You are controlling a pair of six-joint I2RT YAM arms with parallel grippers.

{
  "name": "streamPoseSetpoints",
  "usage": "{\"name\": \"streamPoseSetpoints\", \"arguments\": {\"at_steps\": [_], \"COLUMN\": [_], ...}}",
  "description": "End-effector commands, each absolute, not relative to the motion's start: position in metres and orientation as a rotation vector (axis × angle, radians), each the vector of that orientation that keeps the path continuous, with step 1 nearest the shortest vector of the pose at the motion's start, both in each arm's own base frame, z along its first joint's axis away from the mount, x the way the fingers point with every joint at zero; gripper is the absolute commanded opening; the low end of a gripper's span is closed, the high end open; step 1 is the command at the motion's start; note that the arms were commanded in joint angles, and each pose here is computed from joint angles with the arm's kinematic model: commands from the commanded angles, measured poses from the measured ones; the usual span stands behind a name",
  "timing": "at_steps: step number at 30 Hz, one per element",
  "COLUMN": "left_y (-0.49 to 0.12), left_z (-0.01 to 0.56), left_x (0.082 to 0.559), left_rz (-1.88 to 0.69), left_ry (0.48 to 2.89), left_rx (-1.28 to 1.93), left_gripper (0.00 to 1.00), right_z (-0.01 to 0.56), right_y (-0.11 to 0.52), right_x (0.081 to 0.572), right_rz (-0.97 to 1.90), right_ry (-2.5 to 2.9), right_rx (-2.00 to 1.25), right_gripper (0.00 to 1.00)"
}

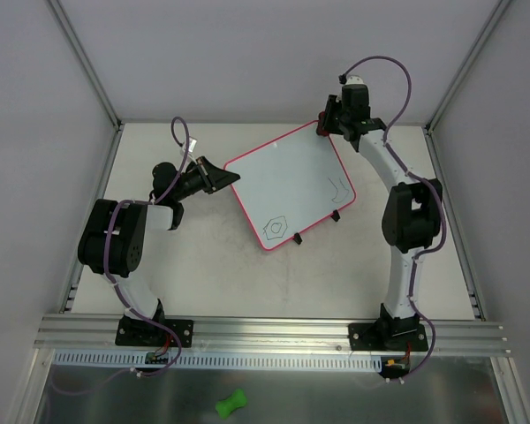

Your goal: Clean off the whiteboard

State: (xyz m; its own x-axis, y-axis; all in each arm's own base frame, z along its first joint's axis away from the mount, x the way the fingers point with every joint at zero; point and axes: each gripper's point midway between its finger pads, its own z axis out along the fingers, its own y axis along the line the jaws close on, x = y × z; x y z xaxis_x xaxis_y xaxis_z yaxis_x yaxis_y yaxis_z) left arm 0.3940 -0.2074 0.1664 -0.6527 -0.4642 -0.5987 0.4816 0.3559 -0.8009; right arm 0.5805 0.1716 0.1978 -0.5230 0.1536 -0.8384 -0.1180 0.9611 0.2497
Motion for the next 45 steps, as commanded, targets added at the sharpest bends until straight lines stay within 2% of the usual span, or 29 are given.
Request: {"name": "streamPoseSetpoints", "arguments": {"at_steps": [1,9,19,25,34,45], "left_y": [-0.216,-0.215,-0.215,-0.215,-0.215,-0.218], "left_z": [0.17,0.17,0.168,0.168,0.169,0.17], "left_x": [0.388,0.387,0.388,0.388,0.388,0.387], "left_rz": [-1.362,-1.356,-1.362,-1.365,-1.37,-1.408], "left_ry": [1.724,1.719,1.724,1.723,1.722,1.698], "left_rx": [0.23,0.218,0.205,0.204,0.199,0.189], "left_gripper": [0.0,0.0,0.0,0.0,0.0,0.0], "right_z": [0.182,0.119,0.067,0.029,0.018,0.02], "right_y": [0.15,0.152,0.141,0.12,0.081,0.076], "right_x": [0.566,0.495,0.435,0.409,0.382,0.367], "right_rz": [0.275,0.395,0.413,0.247,-0.081,-0.112], "right_ry": [2.15,2.301,2.384,2.464,2.522,2.553], "right_rx": [0.066,0.096,0.213,0.335,0.451,0.437], "right_gripper": [0.0,0.0,0.0,0.0,0.0,0.0]}}
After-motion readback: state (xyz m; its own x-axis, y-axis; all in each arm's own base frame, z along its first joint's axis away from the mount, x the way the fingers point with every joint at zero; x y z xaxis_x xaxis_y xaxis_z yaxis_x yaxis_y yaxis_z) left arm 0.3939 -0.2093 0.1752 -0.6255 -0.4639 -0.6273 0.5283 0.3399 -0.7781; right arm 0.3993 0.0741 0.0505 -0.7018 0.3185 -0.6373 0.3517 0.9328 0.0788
